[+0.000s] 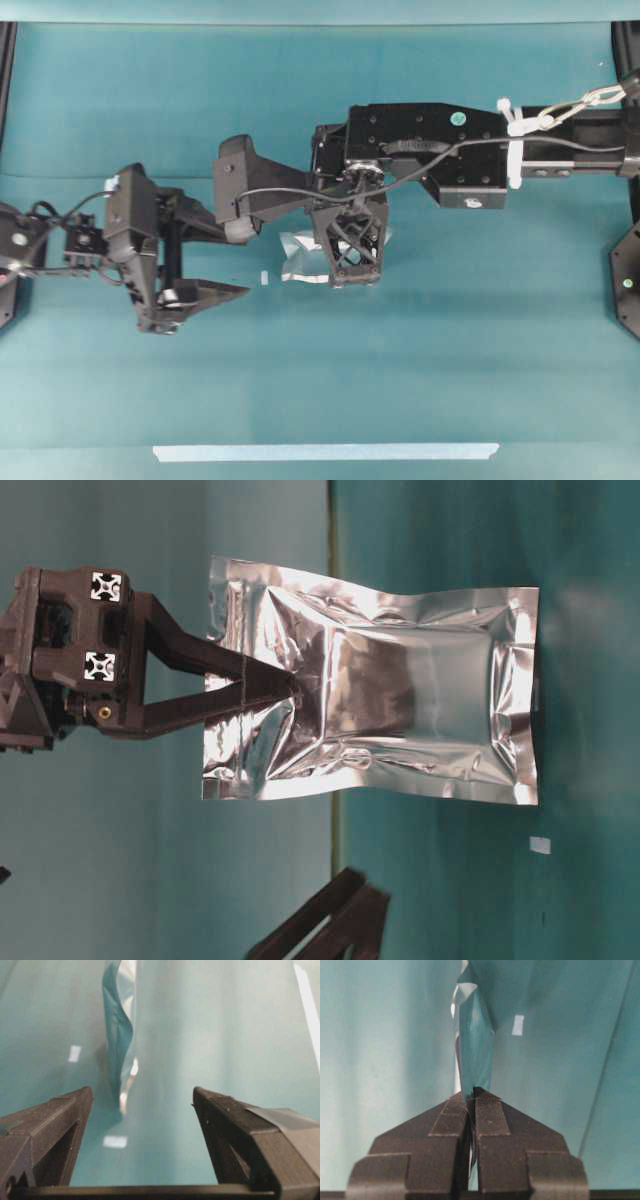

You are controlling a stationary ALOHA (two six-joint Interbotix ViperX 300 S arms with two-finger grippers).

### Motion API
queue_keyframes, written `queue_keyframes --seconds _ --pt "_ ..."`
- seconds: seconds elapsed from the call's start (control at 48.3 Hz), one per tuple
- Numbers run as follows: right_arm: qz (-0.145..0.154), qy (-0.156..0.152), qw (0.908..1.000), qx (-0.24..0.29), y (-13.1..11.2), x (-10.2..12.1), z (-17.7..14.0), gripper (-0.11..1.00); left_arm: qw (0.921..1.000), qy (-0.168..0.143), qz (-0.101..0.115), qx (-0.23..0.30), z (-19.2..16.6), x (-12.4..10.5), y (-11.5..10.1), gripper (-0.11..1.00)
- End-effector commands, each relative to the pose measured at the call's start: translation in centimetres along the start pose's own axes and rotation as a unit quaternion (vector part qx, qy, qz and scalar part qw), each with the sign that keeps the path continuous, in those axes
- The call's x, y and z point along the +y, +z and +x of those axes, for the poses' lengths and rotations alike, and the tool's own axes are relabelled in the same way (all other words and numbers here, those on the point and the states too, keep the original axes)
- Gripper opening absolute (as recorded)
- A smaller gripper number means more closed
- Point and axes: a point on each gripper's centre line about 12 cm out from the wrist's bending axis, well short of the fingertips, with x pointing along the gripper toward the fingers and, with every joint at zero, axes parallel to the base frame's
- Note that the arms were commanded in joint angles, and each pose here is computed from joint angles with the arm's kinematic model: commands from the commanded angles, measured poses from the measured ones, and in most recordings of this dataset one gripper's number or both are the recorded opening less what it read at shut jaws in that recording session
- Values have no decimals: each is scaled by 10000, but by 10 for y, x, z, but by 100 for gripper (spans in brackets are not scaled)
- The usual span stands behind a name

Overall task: Hand over the silver zip bag and make it stand upright.
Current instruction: 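Move the open left gripper toward the hanging bag's lower edge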

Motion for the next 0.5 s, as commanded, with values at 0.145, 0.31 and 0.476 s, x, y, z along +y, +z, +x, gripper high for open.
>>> queue_keyframes --seconds 0.145,0.31,0.476 --pt "21 -33 9999 -102 1 1 -8 1 9995 183 -115 -224 27 17 -1 91" --pt "15 -25 9999 -110 1 3 -8 1 9993 273 -150 -218 44 24 -3 94" --pt "17 -19 10000 -80 1 3 -6 1 9992 215 -197 -279 58 22 -4 94"
